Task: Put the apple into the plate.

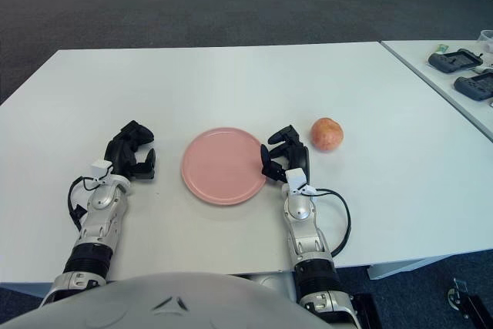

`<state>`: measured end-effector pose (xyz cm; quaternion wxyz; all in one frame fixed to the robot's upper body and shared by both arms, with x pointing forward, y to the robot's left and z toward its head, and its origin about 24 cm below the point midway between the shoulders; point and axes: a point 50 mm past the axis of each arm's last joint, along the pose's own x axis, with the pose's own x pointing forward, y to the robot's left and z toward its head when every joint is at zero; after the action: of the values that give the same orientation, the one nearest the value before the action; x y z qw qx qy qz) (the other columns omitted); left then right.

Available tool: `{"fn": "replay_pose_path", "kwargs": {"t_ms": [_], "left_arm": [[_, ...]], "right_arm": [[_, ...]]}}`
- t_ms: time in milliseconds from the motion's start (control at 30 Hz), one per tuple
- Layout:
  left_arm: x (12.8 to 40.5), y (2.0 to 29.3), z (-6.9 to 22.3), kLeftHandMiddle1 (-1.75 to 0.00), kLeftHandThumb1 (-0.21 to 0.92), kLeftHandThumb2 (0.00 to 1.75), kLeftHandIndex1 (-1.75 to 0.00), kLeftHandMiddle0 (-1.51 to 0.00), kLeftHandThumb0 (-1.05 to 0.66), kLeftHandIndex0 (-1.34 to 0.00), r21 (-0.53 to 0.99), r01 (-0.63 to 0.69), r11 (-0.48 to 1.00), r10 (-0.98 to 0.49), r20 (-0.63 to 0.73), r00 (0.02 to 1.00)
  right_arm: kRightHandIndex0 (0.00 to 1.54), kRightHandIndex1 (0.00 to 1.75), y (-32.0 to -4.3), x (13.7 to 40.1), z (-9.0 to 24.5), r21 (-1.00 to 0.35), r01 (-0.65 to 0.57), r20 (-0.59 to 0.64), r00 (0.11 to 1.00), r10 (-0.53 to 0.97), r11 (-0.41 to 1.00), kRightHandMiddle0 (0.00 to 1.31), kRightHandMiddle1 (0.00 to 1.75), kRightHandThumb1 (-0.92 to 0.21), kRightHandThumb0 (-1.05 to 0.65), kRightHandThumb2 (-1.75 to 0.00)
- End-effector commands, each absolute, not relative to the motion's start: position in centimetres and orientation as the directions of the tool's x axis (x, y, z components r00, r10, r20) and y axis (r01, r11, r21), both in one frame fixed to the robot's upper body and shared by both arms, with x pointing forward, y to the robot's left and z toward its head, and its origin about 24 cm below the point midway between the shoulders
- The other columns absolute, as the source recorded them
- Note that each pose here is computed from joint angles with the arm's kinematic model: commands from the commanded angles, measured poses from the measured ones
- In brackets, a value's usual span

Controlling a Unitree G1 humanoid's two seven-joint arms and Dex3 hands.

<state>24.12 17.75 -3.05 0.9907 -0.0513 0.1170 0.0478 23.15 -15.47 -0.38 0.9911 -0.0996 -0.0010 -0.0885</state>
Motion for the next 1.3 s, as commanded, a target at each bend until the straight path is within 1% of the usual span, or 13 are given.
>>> {"fn": "replay_pose_path", "kwargs": {"t_ms": [0, 100, 233, 367, 467, 567, 633, 700, 767, 800, 867, 967, 1267], "left_arm": [[22.8, 17.9, -5.0, -1.75, -0.09, 1.75, -1.64, -0.92, -0.01, -0.73, -0.095, -0.123, 0.988, 0.082, -0.351, 0.933], [22.8, 17.8, -5.0, -1.75, -0.09, 1.75, -1.64, -0.92, -0.01, -0.73, -0.093, -0.122, 0.988, 0.082, -0.353, 0.932], [22.8, 17.8, -5.0, -1.75, -0.09, 1.75, -1.65, -0.93, -0.01, -0.73, -0.099, -0.128, 0.987, 0.084, -0.358, 0.93], [22.8, 17.8, -5.0, -1.75, -0.09, 1.75, -1.64, -0.92, -0.01, -0.73, -0.101, -0.129, 0.987, 0.085, -0.358, 0.93], [22.8, 17.8, -5.0, -1.75, -0.09, 1.75, -1.64, -0.92, -0.01, -0.73, -0.103, -0.128, 0.986, 0.084, -0.357, 0.93], [22.9, 17.7, -5.0, -1.75, -0.09, 1.75, -1.64, -0.92, -0.01, -0.73, -0.104, -0.127, 0.986, 0.083, -0.354, 0.931], [22.9, 17.7, -5.0, -1.75, -0.09, 1.75, -1.64, -0.92, -0.01, -0.73, -0.105, -0.128, 0.986, 0.084, -0.354, 0.932], [22.9, 17.7, -5.0, -1.75, -0.09, 1.75, -1.64, -0.92, -0.01, -0.73, -0.105, -0.129, 0.986, 0.085, -0.353, 0.932], [22.9, 17.6, -5.0, -1.75, -0.09, 1.75, -1.64, -0.92, -0.01, -0.73, -0.103, -0.129, 0.986, 0.086, -0.353, 0.932], [22.9, 17.6, -5.0, -1.75, -0.09, 1.75, -1.64, -0.92, -0.01, -0.73, -0.101, -0.129, 0.986, 0.086, -0.353, 0.932], [22.9, 17.6, -5.0, -1.75, -0.09, 1.75, -1.65, -0.92, -0.01, -0.73, -0.099, -0.128, 0.987, 0.085, -0.354, 0.931], [22.9, 17.6, -5.0, -1.75, -0.09, 1.75, -1.65, -0.92, -0.01, -0.73, -0.097, -0.125, 0.987, 0.083, -0.355, 0.931], [22.8, 17.6, -5.0, -1.75, -0.09, 1.75, -1.65, -0.92, -0.01, -0.73, -0.086, -0.119, 0.989, 0.081, -0.355, 0.931]], "right_arm": [[0.64, 1.51, -15.4, 22.4, -1.5, -0.216, 0.163, -0.055, 0.982, -0.179, 0.963, 0.44, 1.75, -0.53, -0.41, -1.06], [0.64, 1.52, -15.5, 22.5, -0.6, -0.219, 0.175, -0.017, 0.983, -0.184, 0.96, 0.44, 1.75, -0.53, -0.41, -1.06], [0.66, 1.52, -16.0, 22.6, 1.7, -0.287, 0.22, 0.117, 0.974, -0.193, 0.933, 0.44, 1.75, -0.53, -0.41, -1.06], [0.58, 1.53, -16.5, 22.3, 2.9, -0.395, 0.234, 0.197, 0.966, -0.167, 0.888, 0.38, 1.75, -0.61, -0.4, -0.95], [0.33, 1.42, -16.9, 22.2, 3.6, -0.497, 0.226, 0.238, 0.964, -0.118, 0.838, 0.26, 1.75, -0.81, -0.37, -0.68], [0.12, 1.24, -17.1, 22.4, 4.0, -0.592, 0.223, 0.279, 0.958, -0.062, 0.774, 0.21, 1.75, -0.89, -0.36, -0.57], [0.06, 1.12, -17.4, 22.7, 4.3, -0.642, 0.226, 0.298, 0.954, -0.033, 0.732, 0.19, 1.75, -0.9, -0.35, -0.55], [0.03, 0.95, -18.0, 23.1, 4.5, -0.689, 0.237, 0.316, 0.949, -0.011, 0.685, 0.1, 1.51, -0.77, -0.47, -0.77], [0.01, 0.69, -18.5, 23.5, 4.7, -0.725, 0.252, 0.33, 0.944, 0.002, 0.642, 0.04, 1.26, -0.65, -0.58, -0.92], [0.01, 0.62, -18.7, 23.6, 4.8, -0.737, 0.258, 0.335, 0.942, 0.006, 0.624, 0.03, 1.2, -0.64, -0.6, -0.93], [0.0, 0.33, -19.2, 23.9, 4.9, -0.765, 0.268, 0.335, 0.942, 0.007, 0.585, 0.01, 1.0, -0.6, -0.67, -0.95], [0.0, 0.11, -19.5, 24.1, 5.1, -0.782, 0.277, 0.333, 0.943, -0.001, 0.558, 0.0, 0.8, -0.55, -0.72, -0.94], [0.0, 0.0, -19.5, 24.9, 6.9, -0.806, 0.328, 0.333, 0.939, -0.081, 0.492, 0.0, 0.33, -0.41, -0.74, -0.93]]}}
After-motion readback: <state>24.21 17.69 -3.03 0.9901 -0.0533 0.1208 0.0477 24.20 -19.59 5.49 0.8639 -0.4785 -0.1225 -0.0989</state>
